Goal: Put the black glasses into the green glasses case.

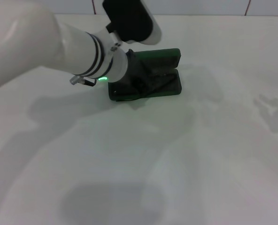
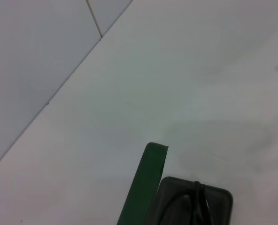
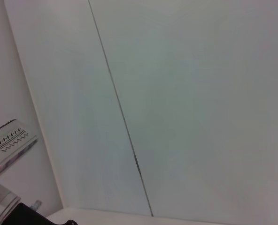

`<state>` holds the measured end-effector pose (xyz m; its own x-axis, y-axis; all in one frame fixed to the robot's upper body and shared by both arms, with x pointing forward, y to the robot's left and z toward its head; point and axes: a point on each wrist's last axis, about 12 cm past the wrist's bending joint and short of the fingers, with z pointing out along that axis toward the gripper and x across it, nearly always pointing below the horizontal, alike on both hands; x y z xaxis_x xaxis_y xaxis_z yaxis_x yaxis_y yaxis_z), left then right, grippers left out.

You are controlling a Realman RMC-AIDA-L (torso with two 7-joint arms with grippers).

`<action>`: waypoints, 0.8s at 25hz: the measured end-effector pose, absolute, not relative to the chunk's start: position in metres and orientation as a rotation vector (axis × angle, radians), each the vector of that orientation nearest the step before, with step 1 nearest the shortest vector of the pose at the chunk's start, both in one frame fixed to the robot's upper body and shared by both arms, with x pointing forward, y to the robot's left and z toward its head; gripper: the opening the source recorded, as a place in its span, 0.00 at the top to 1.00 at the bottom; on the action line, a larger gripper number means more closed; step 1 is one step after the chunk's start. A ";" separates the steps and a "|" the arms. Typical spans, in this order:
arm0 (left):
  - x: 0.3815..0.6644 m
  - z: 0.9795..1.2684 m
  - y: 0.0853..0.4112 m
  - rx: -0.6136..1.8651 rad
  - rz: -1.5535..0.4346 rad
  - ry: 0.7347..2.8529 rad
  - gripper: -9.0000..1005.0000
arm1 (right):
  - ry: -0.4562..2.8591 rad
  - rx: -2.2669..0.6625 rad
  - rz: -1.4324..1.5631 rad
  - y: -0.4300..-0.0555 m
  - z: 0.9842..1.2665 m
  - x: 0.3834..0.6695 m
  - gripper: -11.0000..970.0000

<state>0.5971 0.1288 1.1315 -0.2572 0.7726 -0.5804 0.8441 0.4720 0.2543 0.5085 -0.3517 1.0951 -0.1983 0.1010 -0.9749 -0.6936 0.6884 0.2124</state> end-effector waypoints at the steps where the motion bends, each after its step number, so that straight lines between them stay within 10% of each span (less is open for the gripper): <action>1: 0.597 1.132 0.127 1.341 -0.126 2.067 0.72 | 1.622 -0.492 0.772 -0.352 1.095 0.508 0.80; 20: 0.606 1.123 0.113 1.435 0.071 2.098 0.72 | 1.644 -0.464 0.778 -0.353 1.085 0.504 0.80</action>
